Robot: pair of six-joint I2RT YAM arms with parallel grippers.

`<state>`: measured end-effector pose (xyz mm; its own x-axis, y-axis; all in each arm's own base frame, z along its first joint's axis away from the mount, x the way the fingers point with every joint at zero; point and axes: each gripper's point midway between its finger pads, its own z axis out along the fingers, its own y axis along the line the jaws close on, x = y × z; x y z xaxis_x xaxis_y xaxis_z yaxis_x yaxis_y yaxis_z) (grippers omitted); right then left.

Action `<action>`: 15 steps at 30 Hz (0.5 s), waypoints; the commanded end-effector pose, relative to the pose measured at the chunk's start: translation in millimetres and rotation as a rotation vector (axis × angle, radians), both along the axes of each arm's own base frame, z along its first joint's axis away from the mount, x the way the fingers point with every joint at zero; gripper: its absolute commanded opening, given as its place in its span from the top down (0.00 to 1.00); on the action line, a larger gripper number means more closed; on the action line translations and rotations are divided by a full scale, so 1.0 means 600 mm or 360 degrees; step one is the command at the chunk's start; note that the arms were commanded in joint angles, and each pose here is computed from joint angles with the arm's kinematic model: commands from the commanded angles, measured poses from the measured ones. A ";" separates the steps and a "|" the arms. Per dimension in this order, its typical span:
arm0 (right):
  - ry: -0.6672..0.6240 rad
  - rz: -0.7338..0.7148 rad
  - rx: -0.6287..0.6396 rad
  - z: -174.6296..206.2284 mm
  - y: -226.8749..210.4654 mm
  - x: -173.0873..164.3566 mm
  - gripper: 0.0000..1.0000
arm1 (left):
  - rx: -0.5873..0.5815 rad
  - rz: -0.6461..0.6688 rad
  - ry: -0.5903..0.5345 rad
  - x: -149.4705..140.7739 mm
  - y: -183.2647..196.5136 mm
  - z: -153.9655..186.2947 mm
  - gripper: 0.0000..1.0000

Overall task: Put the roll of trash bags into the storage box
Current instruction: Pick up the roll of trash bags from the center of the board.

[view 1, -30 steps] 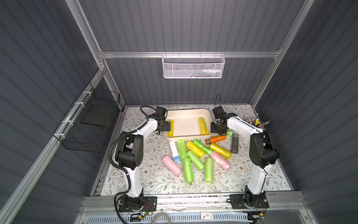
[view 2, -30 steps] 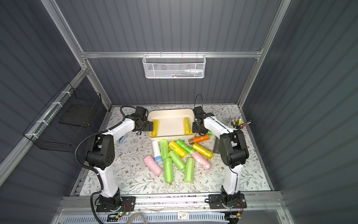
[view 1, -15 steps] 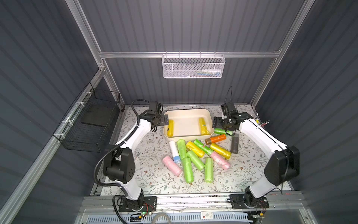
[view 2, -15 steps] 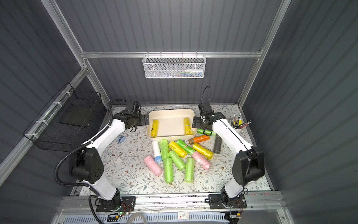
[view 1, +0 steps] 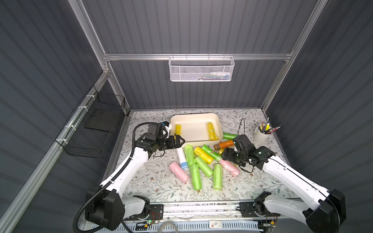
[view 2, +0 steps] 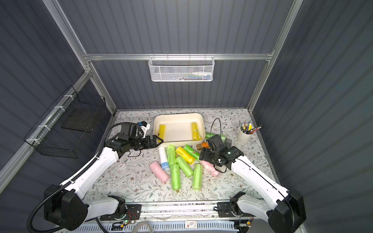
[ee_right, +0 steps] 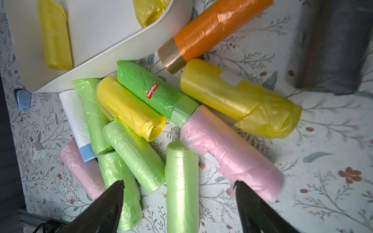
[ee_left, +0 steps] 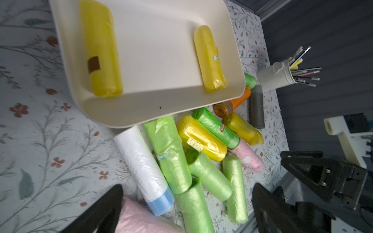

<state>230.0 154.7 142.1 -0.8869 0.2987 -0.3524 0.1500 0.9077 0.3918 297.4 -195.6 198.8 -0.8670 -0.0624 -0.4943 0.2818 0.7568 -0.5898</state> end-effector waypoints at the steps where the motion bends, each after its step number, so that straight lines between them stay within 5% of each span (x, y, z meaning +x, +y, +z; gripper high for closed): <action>1: 0.0050 -0.0109 0.0090 -0.017 0.013 -0.024 0.16 | -0.0187 -0.0145 0.0064 -0.037 -0.028 0.019 0.00; 15: 0.0150 -0.0037 -0.0004 -0.082 0.061 -0.062 0.25 | -0.0266 -0.0236 0.0098 -0.081 -0.039 0.033 0.00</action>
<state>190.2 189.9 99.5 -0.9175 0.2936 -0.2683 0.1767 0.9052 0.3865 263.6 -214.9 218.6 -0.8846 -0.0280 -0.4656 0.3445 0.6337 -0.6926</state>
